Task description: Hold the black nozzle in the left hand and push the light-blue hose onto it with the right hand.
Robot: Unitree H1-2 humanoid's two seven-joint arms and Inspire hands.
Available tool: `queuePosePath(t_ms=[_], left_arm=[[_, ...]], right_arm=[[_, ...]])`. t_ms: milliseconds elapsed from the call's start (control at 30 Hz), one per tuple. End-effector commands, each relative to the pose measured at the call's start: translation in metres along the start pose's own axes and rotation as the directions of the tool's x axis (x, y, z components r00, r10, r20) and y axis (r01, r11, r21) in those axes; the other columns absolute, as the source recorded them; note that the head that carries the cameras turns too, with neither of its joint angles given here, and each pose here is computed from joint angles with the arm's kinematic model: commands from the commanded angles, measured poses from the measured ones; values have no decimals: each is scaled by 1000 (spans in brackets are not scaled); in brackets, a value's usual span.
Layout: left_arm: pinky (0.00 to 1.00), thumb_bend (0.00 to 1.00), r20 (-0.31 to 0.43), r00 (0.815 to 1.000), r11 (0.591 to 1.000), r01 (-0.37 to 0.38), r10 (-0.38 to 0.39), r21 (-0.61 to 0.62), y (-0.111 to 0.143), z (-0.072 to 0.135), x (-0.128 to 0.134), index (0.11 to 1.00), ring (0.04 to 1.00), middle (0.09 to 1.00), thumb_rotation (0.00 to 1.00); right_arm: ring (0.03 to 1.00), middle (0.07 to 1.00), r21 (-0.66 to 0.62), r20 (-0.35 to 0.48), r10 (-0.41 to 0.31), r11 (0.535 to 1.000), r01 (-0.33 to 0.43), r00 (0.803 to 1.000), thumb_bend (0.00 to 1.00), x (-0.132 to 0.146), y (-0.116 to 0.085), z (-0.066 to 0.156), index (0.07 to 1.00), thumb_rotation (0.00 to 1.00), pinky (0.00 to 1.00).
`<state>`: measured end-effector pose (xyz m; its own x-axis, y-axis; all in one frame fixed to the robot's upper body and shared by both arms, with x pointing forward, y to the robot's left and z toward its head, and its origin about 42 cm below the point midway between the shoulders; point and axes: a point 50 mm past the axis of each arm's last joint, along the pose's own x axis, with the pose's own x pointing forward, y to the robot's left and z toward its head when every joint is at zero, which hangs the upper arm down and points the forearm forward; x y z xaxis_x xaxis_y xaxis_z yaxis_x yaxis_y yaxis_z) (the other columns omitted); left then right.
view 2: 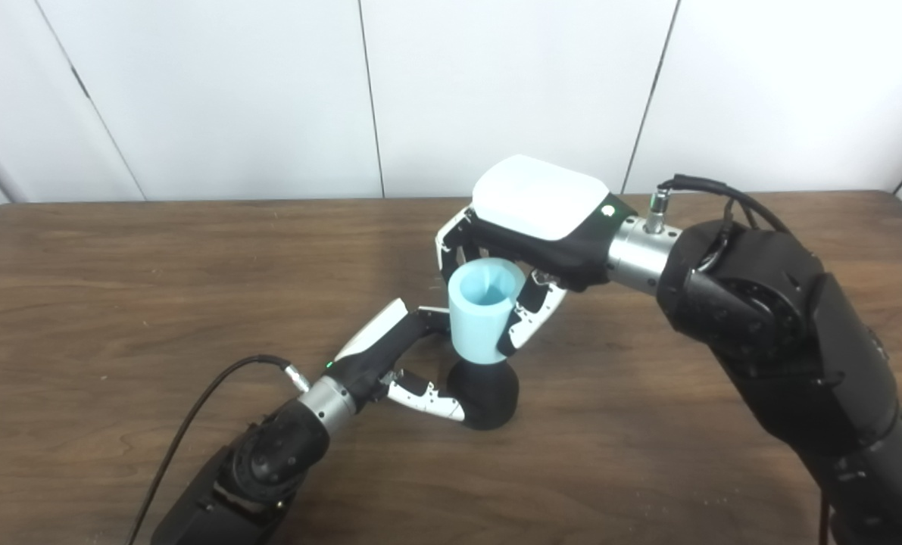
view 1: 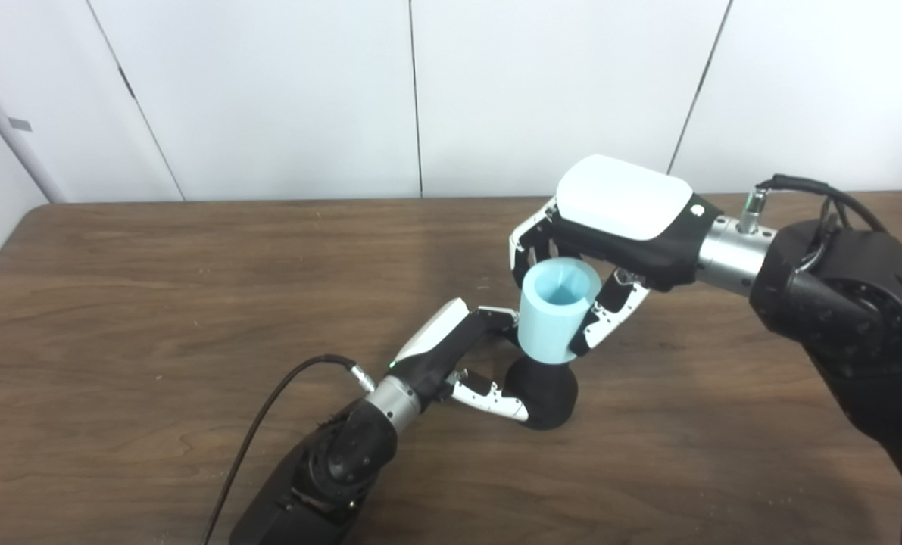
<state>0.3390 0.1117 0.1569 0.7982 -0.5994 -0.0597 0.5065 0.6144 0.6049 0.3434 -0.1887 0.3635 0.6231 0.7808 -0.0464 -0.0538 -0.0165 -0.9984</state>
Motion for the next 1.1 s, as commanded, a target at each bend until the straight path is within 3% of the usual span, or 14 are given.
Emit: queuePosePath(t_ms=[0, 133, 267, 400, 700, 933, 1067], left_arm=[[840, 514, -111, 992, 997, 70, -68, 13, -10, -23, -10, 483, 718, 608, 80], [850, 514, -111, 992, 998, 69, -67, 10, -9, -23, -10, 483, 723, 608, 80], [847, 514, -111, 992, 998, 68, -67, 6, -9, -21, -10, 483, 717, 608, 80], [832, 514, -110, 992, 998, 67, -66, 6, -9, -21, -10, 483, 714, 608, 80], [857, 514, -108, 992, 997, 71, -69, 11, -7, -22, -10, 483, 714, 608, 80], [892, 514, -101, 993, 997, 71, -68, 22, -6, -21, -9, 483, 732, 610, 79], [875, 514, -101, 992, 997, 74, -70, 36, -4, -21, -9, 483, 731, 610, 79]], right_arm=[[334, 416, -48, -9, -13, 999, 12, 1000, 524, 0, -17, -4, 516, 0, 277], [322, 410, -51, -20, 26, 998, -27, 999, 524, 1, -19, -4, 515, 0, 265], [375, 436, -50, -32, 58, 997, -60, 998, 526, 0, -22, -6, 514, 0, 308], [341, 420, -11, -43, 71, 997, -71, 997, 524, -2, -22, -9, 515, 0, 283], [308, 407, 37, -56, 56, 998, -54, 997, 523, -4, -16, -16, 515, 0, 241], [282, 402, 62, -39, 1, 998, 1, 999, 522, -9, -8, -17, 513, 0, 204], [297, 409, 46, -30, -6, 999, 8, 1000, 523, -10, 0, -15, 516, 0, 230]])
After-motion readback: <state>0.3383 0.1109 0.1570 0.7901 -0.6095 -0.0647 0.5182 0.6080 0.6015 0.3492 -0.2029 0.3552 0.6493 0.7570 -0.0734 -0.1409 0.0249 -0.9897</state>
